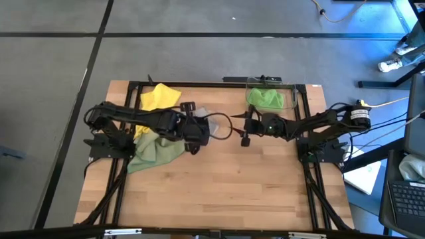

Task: Fold microfiber towels
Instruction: Fold the gray cloth

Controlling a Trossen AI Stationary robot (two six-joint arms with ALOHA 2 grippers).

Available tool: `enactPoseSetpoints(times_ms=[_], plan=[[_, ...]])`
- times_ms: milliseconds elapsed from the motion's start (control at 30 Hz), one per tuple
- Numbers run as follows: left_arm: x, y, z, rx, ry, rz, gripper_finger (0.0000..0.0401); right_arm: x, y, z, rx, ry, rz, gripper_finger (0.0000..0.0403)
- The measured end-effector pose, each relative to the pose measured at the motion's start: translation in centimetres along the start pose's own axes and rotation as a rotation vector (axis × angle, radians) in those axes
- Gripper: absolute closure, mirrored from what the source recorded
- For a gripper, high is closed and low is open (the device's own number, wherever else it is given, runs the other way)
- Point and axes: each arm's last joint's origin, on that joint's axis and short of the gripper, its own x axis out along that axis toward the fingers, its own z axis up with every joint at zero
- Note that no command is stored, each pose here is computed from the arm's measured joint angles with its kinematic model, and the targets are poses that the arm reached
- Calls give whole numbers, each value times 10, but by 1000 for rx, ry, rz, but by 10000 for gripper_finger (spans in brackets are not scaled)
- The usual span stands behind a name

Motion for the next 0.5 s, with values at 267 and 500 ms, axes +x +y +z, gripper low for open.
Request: enactPoseSetpoints(times_ms=[267,500], plan=[[-14,-20,-2,-14,-35,-31,401,50,7,7,-66,54,81,135],[-27,-37,-6,2,-62,-59,401,84,11,12,-173,105,111,147]])
